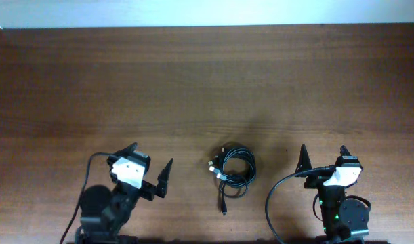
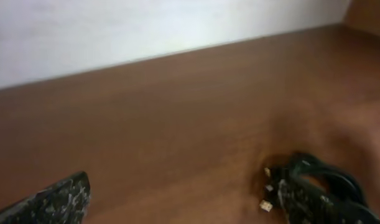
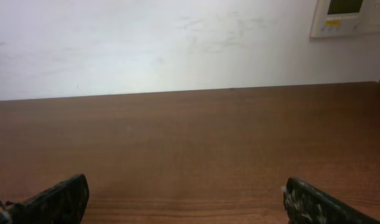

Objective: Untangle cables
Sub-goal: 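Move the left gripper down onto the black cable bundle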

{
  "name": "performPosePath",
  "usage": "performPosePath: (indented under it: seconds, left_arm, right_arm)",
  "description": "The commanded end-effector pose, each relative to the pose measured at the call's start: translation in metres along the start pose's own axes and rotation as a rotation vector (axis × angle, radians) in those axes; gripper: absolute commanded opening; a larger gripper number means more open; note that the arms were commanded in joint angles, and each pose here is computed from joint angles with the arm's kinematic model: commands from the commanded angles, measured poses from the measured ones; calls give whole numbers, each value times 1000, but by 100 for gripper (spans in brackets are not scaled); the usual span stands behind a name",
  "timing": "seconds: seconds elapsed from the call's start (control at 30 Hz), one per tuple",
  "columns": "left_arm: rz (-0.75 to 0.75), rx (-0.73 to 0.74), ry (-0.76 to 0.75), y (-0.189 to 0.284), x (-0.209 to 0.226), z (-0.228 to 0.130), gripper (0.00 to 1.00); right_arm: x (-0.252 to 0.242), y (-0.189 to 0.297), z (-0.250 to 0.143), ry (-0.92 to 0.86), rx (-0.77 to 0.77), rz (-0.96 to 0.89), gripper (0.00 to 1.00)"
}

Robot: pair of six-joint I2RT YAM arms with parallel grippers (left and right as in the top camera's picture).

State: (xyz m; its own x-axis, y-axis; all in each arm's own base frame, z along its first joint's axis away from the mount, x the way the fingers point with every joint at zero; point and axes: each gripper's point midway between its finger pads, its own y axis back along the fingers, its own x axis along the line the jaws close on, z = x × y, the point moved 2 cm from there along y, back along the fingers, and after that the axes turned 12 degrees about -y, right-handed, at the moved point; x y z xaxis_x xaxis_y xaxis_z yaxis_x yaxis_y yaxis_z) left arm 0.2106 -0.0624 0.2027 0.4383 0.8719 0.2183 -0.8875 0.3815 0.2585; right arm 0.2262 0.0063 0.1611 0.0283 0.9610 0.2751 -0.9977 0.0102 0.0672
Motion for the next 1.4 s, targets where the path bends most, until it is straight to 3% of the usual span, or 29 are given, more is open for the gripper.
performPosePath:
  seconds: [0.0, 0.3, 0.57, 0.83, 1.03, 1.37]
  left_arm:
    - [-80, 43, 32, -4, -3, 17, 99]
    - [-304, 299, 55, -15, -23, 55, 99]
    - [-597, 554, 22, -45, -98, 28, 99]
    - [-468, 820, -12, -69, -124, -22, 99]
    - [-474, 874, -16, -100, -137, -49, 99]
    - [-476, 840, -10, -140, -151, -67, 99]
  right_arm:
    - [-4, 0, -1, 0, -1, -17, 98]
    - [-4, 0, -1, 0, -1, -17, 99]
    - [-4, 0, -1, 0, -1, -17, 99]
    - [-4, 0, -1, 0, -1, -17, 99]
    - [-4, 0, -1, 0, -1, -17, 99]
    - [-4, 0, -1, 0, -1, -17, 99]
